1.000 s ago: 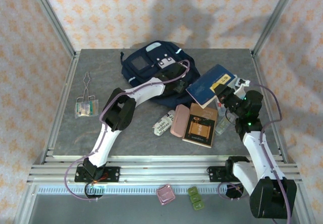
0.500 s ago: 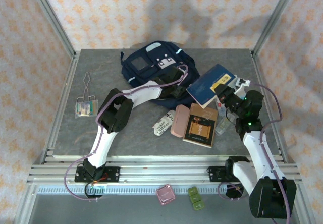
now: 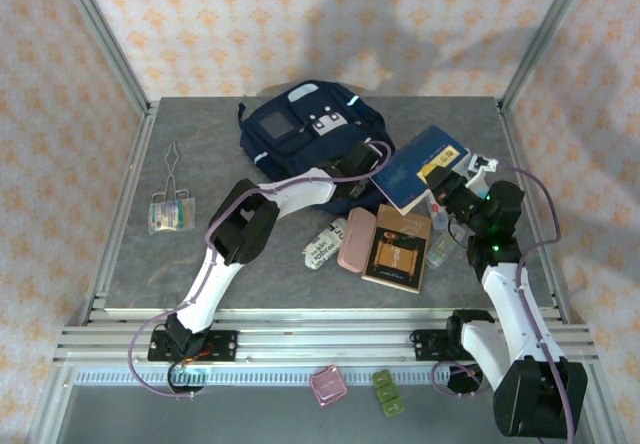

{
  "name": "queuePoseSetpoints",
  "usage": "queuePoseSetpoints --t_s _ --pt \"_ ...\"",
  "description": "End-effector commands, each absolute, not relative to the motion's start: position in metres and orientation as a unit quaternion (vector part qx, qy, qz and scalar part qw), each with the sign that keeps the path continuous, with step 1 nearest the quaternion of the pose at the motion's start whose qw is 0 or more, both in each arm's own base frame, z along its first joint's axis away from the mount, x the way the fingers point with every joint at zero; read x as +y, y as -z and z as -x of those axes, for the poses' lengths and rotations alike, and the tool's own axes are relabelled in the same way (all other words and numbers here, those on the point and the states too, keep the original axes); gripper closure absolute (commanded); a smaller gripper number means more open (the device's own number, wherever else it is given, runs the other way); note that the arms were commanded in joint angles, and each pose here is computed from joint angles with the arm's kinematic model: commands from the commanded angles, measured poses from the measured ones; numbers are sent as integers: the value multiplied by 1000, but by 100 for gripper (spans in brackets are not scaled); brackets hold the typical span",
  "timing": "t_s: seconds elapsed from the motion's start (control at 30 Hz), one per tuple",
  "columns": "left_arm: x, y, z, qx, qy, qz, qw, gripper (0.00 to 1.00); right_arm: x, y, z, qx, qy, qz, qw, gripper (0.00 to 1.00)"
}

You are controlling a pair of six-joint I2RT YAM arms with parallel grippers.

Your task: Pack the student bag

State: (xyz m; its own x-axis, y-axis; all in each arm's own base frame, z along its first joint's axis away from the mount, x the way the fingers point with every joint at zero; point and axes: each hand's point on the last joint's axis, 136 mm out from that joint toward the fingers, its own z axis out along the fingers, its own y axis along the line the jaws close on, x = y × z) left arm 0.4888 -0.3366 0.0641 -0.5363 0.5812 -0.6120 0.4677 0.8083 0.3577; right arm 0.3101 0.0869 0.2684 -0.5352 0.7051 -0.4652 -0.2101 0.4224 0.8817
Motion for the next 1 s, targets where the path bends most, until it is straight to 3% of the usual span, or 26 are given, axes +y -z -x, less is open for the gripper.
queuePoseSetpoints --t_s 0.0,0.03,0.47,0.73,0.97 --pt "-300 -49 -499 881 -130 -282 358 97 82 -287 -308 697 -508 -163 479 100" --pt "-299 -56 -499 880 -126 -274 366 100 80 -287 -308 697 -506 -167 480 100" --pt "-261 -236 -510 841 -95 -167 505 100 56 -268 -312 681 -515 -227 468 100" --pt "-249 -293 -515 823 -82 -128 548 100 108 -261 -323 696 -542 -189 432 100" --pt "-239 -336 -518 805 -76 -98 580 100 165 -253 -359 695 -572 -170 400 100"
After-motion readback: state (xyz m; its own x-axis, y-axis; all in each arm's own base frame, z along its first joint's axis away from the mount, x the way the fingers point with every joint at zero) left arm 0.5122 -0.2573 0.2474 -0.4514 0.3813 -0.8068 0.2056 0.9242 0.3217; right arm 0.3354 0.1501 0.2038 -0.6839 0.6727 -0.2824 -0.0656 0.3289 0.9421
